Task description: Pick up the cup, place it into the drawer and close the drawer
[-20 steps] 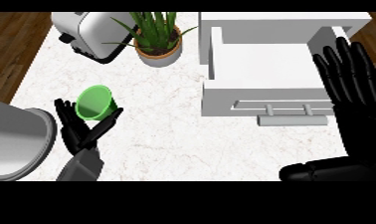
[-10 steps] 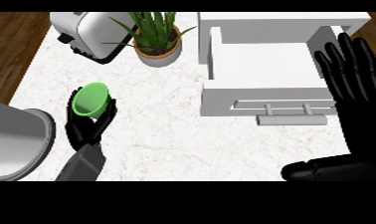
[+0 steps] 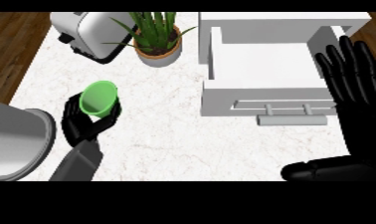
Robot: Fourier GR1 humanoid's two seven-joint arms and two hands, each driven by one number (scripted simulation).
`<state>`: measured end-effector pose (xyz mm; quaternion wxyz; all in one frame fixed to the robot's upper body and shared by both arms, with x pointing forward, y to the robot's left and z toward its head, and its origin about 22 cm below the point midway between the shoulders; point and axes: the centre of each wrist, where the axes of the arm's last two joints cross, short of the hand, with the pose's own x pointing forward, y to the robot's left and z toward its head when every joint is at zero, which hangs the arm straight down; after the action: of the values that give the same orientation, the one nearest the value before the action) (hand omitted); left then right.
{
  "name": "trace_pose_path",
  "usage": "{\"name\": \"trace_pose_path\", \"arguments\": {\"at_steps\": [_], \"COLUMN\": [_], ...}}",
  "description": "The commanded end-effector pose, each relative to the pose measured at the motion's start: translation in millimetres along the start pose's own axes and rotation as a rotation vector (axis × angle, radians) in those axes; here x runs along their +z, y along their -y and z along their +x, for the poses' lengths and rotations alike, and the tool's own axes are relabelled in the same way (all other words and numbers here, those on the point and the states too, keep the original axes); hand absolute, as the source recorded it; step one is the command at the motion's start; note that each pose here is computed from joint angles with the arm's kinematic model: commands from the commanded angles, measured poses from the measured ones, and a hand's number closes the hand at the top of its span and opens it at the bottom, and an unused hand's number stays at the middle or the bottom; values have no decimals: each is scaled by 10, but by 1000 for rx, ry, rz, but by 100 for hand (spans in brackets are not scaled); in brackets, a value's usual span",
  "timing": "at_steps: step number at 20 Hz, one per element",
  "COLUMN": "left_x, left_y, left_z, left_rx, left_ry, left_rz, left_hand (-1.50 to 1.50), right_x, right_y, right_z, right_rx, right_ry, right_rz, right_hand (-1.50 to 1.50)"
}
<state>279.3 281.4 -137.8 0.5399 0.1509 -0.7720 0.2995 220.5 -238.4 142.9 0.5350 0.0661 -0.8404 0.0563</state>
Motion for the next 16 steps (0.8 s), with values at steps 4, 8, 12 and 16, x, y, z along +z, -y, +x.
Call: {"name": "trace_pose_path", "arguments": {"at_steps": [4, 8, 12, 16], "left_x": [124, -9, 58, -23], "left_y": [54, 58, 252, 557], "left_z": [-21, 60, 116, 303], "left_rx": [38, 114, 209, 216], "left_ry": [69, -5, 36, 68], "left_rz": [-234, -486, -561, -681], "left_hand": [150, 150, 150, 150], "right_x": [84, 60, 91, 105], "right_y": [33, 62, -40, 131], "right_z": [84, 100, 1, 40], "right_rx": [13, 15, 18, 21], "right_ry": [11, -9, -2, -32], "right_rz": [-12, 6, -16, -3], "right_hand": [-150, -150, -150, -150]}}
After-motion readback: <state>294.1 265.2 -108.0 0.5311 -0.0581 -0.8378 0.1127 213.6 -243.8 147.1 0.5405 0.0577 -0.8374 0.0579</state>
